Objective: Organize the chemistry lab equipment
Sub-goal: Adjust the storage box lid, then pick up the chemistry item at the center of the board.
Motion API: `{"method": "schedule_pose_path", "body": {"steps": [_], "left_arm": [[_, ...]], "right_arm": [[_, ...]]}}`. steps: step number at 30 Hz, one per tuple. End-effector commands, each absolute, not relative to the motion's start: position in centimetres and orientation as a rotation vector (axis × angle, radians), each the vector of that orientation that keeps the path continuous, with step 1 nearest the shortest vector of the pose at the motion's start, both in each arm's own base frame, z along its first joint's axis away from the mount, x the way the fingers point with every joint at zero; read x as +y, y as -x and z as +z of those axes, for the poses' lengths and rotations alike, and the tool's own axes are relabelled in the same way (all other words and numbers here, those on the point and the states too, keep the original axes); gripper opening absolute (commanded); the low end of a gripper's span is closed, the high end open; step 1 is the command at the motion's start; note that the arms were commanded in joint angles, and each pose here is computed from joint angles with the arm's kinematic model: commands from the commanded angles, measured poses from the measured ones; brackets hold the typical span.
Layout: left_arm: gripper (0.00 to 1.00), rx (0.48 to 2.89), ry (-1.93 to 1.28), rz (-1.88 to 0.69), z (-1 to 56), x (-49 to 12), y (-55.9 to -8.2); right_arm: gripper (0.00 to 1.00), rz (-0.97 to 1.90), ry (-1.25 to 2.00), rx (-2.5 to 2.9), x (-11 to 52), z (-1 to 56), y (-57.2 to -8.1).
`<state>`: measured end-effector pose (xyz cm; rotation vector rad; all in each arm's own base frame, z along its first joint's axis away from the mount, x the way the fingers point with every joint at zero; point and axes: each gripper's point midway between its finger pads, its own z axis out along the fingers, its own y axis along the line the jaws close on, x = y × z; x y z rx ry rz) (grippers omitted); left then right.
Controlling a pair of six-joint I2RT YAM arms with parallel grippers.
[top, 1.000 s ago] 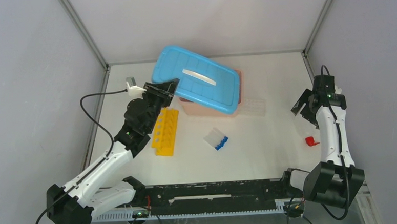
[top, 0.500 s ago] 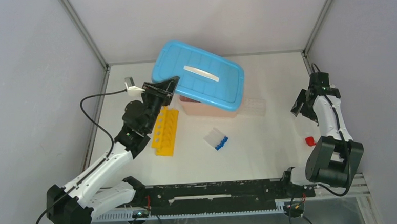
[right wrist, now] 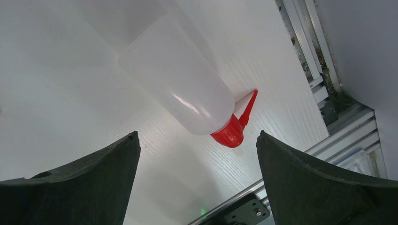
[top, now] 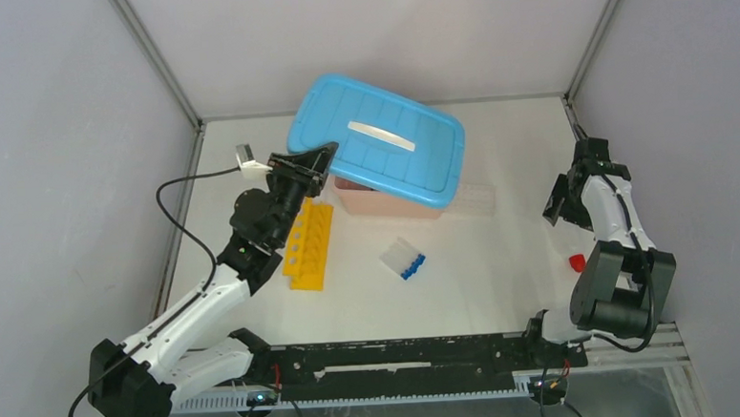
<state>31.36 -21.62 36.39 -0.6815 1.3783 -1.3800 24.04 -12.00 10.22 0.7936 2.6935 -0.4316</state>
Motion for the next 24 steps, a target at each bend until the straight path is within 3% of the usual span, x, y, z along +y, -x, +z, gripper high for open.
{"method": "schedule_pose_path", "body": {"steps": [1, 24], "left_arm": [[0.0, 1.266, 0.662, -1.468, 39.4, -20.8, -30.0], [0.0, 1.233, 0.684, -1.44, 39.9, -19.1, -29.2]], "right_arm": [[1.0, -0.464, -0.764, 2.705, -12.6, 9.7, -24.4], [1.0, -0.456, -0.736, 2.823, -12.8, 5.0, -26.0]]}}
